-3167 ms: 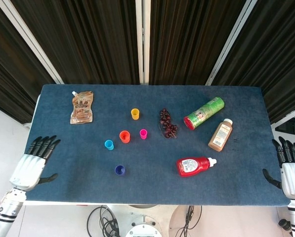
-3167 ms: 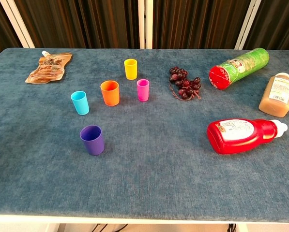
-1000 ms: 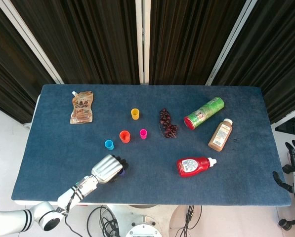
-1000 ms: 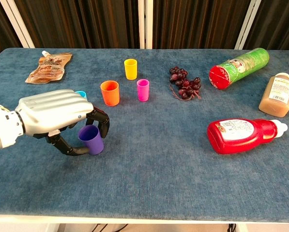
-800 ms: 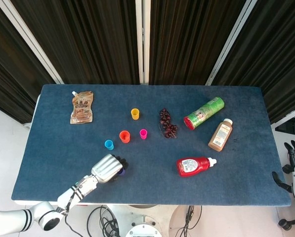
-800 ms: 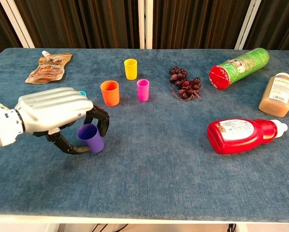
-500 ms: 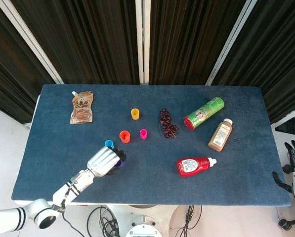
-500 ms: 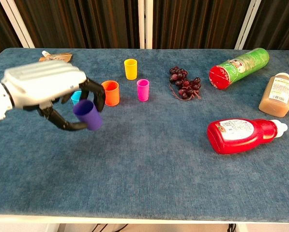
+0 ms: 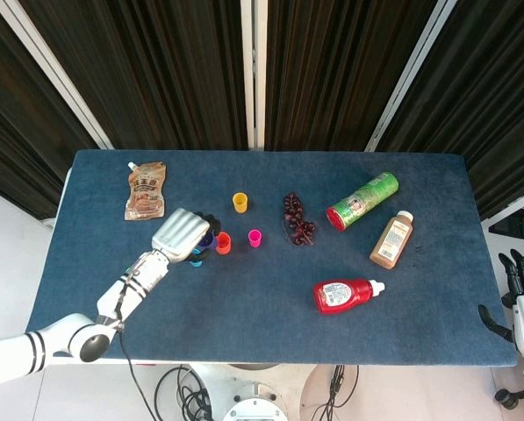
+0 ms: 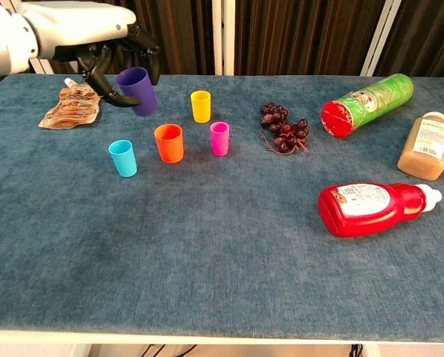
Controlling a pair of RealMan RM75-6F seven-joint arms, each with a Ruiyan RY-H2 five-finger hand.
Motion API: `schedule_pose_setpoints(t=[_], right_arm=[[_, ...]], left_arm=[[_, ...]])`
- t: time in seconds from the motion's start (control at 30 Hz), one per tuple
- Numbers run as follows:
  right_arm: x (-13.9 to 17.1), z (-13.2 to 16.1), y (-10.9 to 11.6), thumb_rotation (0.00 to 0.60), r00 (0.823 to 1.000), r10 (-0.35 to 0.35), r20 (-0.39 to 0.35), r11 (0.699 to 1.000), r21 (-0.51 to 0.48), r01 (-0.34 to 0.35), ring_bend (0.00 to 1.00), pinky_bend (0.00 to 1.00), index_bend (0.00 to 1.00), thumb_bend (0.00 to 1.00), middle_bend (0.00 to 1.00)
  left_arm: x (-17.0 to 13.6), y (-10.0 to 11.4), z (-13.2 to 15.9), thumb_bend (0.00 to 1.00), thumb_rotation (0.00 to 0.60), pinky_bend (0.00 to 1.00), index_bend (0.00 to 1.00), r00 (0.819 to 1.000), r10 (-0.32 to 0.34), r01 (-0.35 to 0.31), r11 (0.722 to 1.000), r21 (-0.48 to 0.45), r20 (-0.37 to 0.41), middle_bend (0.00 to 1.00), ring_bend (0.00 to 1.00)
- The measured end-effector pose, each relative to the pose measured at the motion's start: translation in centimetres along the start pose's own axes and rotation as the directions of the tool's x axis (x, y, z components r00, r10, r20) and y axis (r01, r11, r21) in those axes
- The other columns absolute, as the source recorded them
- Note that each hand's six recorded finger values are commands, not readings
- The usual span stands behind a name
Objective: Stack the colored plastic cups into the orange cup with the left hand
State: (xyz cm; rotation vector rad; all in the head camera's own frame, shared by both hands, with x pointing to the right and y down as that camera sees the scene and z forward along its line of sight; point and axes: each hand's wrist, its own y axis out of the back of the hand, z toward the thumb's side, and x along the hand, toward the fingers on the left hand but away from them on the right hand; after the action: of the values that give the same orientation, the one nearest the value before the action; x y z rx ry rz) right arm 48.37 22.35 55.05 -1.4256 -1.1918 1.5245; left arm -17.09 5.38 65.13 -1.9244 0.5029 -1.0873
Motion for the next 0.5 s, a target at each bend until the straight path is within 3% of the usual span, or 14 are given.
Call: schedule_pose_setpoints(t=[0.2,0.5], right_arm=[[0.0,-0.3,0.1,0.6,1.0,0.0,0.007,1.0,-0.004,0.0,0.0,0.0,0.0,0.22,0.0],[0.0,-1.0,0.0,0.6,1.0,0.004,0.018,1.0,-0.013,-0.004,0.0,0.0,0.0,0.22,0.0]], left_arm=[[2.7,-0.5,1.0,0.3,0.6,0.64,0.47,0.999,-0.045,0.045,0.999,0.014,-0.006,0.44,0.47],[4.0,-3.1,1.0,0.29,0.6,0.63,0.47,0.993,-0.106,0.107,0.994,0.023,-0.044,0.44,0.47]])
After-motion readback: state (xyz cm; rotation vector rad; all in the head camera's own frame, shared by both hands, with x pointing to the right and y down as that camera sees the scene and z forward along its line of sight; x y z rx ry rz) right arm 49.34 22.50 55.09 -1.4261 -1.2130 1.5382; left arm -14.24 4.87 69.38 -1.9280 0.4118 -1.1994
